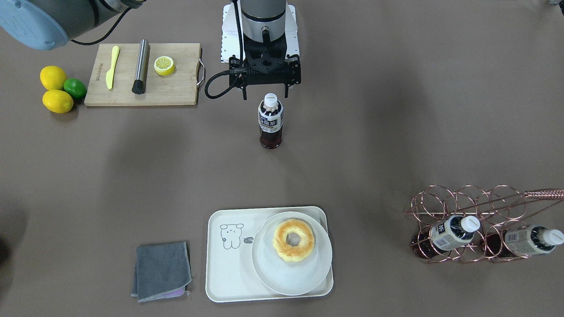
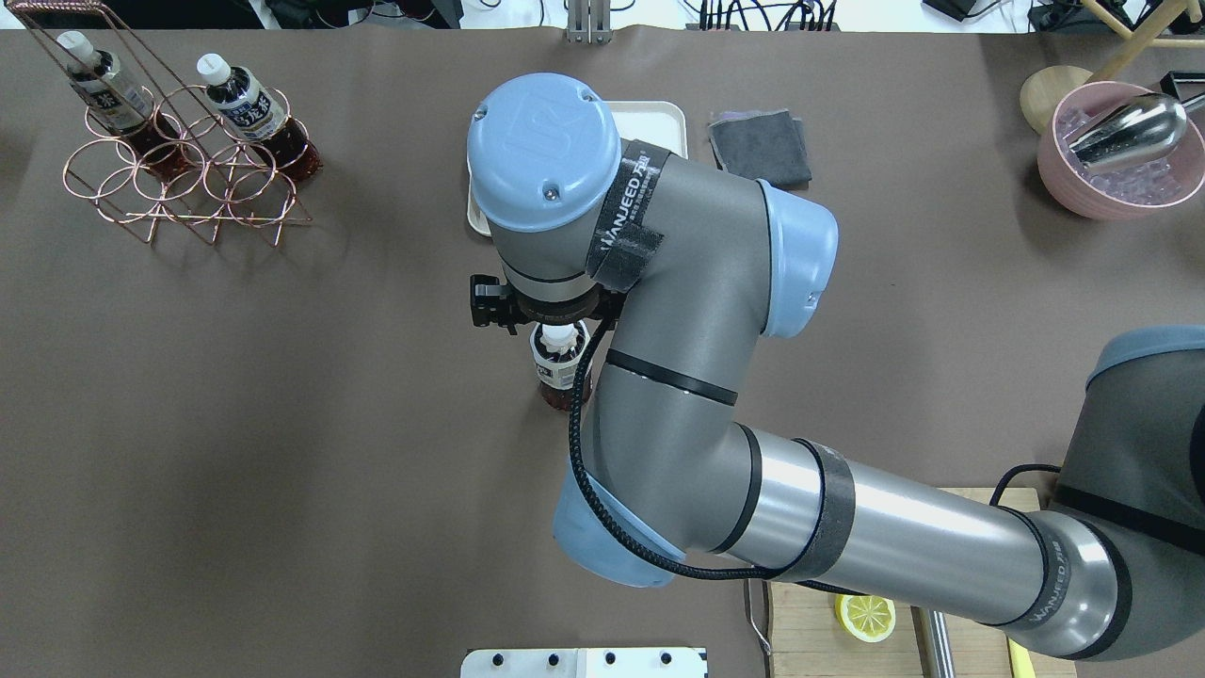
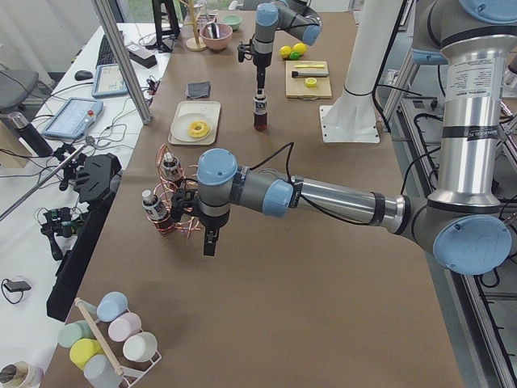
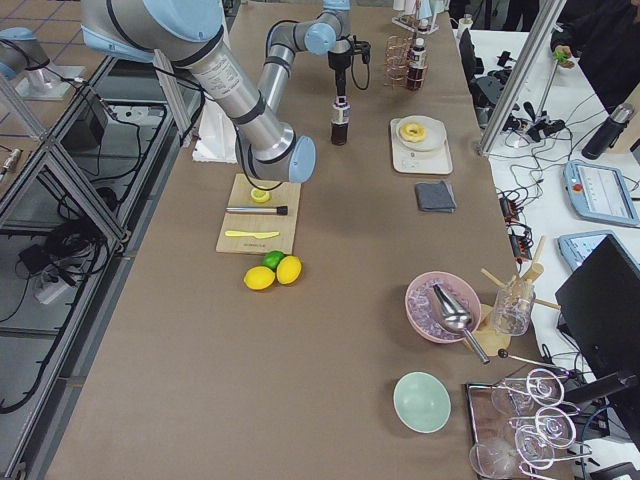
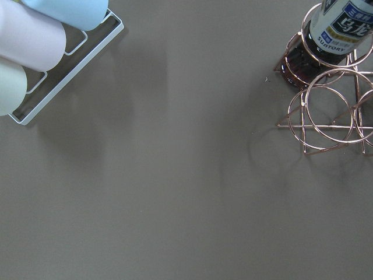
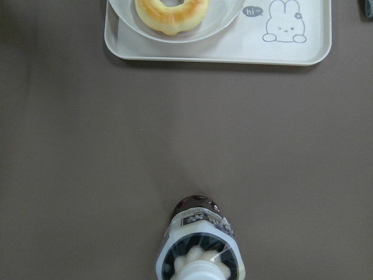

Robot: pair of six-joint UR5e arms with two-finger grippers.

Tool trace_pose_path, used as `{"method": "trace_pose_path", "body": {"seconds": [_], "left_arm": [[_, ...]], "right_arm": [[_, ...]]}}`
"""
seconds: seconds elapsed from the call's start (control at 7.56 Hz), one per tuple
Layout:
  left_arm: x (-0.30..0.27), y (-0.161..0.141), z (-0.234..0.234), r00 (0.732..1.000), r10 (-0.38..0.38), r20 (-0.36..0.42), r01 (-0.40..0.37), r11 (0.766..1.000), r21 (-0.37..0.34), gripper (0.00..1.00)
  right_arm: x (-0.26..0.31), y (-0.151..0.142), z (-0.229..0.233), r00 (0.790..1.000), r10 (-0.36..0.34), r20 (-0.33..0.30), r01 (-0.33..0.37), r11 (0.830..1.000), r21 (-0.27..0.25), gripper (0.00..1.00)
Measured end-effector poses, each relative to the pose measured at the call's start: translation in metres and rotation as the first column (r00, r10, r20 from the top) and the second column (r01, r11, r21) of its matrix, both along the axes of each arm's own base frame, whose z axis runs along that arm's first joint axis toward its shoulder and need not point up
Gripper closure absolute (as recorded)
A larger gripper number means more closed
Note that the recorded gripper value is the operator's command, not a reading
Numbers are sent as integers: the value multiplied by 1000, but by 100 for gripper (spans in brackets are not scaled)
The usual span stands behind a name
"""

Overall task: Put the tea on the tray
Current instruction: 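Reach the right gripper down to the standing tea bottle, then close the right gripper on the tea bottle cap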

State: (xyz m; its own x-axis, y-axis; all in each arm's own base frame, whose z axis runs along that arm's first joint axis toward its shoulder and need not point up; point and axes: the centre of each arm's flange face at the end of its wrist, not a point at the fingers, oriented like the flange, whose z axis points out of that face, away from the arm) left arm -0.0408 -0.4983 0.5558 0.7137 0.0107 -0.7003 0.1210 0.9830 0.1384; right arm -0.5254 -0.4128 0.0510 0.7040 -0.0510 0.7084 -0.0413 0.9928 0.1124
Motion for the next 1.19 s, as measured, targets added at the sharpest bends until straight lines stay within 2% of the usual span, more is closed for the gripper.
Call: {"method": "trace_pose_path", "body": {"seconds": [0.26, 1.19], "left_arm": [[0, -1, 3, 1000, 0, 0, 0, 1000, -5, 2], [0, -4, 7, 1000, 0, 1, 0, 1000, -13, 2]], "right_arm": [[-7, 4, 6, 1000, -8, -4, 7, 1000, -3, 38], [-4, 0, 3, 1000, 11, -7, -11, 1000, 14, 38]]}}
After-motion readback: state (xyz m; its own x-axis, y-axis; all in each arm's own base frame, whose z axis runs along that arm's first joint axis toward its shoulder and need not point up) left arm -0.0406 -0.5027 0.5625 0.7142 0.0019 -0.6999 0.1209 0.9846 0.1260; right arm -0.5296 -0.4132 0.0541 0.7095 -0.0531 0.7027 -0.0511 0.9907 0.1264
